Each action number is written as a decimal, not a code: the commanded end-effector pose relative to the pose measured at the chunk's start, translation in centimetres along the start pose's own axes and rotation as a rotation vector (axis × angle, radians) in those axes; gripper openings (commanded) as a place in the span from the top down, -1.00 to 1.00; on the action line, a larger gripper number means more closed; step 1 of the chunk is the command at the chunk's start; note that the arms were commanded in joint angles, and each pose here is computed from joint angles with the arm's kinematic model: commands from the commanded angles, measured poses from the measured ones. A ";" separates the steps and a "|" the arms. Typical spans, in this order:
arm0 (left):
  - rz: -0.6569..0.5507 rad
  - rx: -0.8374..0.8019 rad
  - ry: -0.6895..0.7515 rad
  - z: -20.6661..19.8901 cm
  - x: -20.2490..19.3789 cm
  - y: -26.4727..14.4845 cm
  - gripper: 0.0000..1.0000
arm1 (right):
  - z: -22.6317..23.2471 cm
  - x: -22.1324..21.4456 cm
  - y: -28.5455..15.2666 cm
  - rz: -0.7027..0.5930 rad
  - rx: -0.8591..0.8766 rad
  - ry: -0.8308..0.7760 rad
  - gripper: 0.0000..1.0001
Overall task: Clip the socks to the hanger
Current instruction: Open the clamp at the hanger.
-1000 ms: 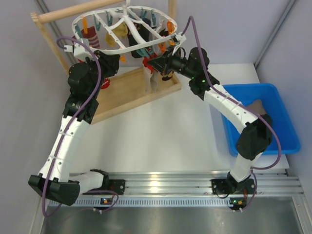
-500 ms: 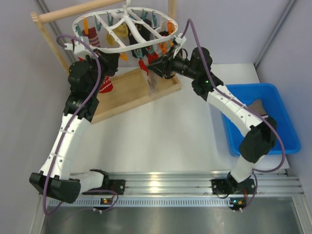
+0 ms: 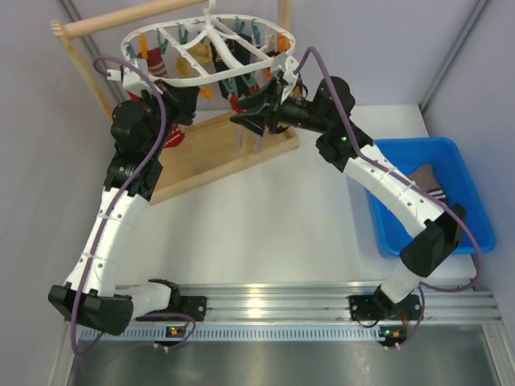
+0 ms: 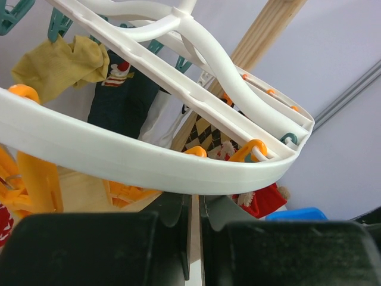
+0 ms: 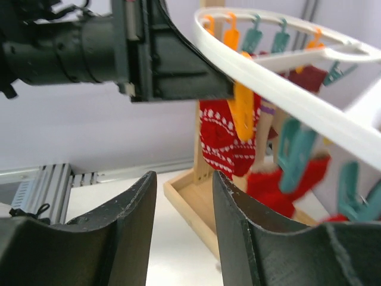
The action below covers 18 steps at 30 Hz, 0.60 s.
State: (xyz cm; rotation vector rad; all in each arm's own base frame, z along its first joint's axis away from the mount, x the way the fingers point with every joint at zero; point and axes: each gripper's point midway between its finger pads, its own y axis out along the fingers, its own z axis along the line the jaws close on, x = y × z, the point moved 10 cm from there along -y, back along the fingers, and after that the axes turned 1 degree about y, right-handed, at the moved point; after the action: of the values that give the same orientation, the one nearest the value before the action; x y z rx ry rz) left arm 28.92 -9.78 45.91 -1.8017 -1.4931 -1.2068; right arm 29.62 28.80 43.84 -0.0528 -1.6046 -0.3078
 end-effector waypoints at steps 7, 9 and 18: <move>-0.031 -0.110 0.018 -1.5 1.4 -0.4 1.00 | -0.3 0.4 5.6 -0.113 0.016 -0.106 0.10; -0.032 -0.118 0.022 -1.6 1.5 -0.5 1.00 | -0.8 0.1 5.9 -0.119 -0.004 -0.118 0.09; -0.015 -0.166 0.054 -1.8 1.3 -1.0 1.00 | -2.1 -0.8 7.1 -0.137 -0.069 -0.146 -0.05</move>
State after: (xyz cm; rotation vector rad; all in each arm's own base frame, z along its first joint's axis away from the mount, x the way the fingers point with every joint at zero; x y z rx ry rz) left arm 28.67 -10.11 45.93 -1.8405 -1.4338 -1.2615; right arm 33.90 35.41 39.81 -0.1097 -1.6343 -0.3540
